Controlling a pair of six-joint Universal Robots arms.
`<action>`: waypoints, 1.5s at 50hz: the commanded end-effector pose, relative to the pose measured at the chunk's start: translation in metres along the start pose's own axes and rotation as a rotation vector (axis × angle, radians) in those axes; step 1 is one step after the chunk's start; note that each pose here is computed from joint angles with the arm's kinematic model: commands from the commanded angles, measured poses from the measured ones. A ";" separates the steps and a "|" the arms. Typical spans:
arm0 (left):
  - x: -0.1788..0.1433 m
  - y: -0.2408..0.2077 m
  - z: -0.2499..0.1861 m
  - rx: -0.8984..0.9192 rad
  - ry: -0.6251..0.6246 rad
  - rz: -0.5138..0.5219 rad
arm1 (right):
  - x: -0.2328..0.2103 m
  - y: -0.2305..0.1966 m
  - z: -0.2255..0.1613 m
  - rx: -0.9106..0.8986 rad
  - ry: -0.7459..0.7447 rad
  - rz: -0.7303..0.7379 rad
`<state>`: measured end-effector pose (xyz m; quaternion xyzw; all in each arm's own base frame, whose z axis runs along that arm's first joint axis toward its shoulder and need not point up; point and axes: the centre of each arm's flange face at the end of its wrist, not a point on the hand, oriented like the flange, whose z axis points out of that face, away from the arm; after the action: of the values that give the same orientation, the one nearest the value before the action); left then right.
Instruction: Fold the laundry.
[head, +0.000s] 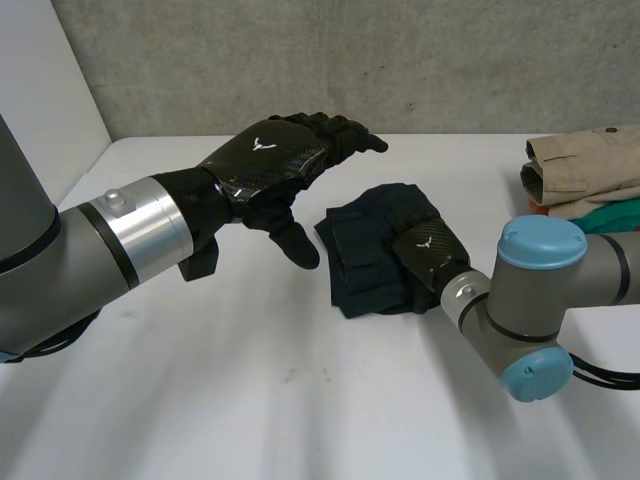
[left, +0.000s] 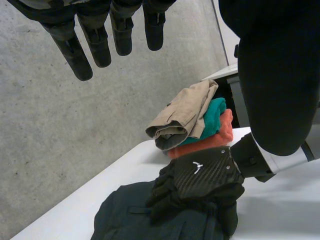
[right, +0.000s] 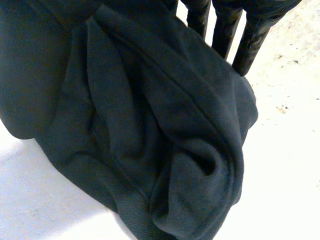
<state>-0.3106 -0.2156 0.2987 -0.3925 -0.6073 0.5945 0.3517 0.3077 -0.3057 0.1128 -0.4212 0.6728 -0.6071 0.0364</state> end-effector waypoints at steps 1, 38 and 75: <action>-0.001 0.000 0.000 0.002 -0.001 0.002 | -0.004 0.006 0.008 -0.002 -0.003 -0.027; -0.002 0.005 -0.004 -0.013 -0.011 -0.009 | 0.012 -0.016 0.040 0.110 0.058 -0.053; 0.002 -0.014 -0.014 0.031 -0.022 0.023 | 0.300 -0.062 0.003 0.590 0.472 -0.302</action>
<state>-0.2997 -0.2087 0.3133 -0.3868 -0.5971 0.6131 0.3434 0.2019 -0.4639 0.3047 -0.3416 0.3788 -0.8556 -0.0880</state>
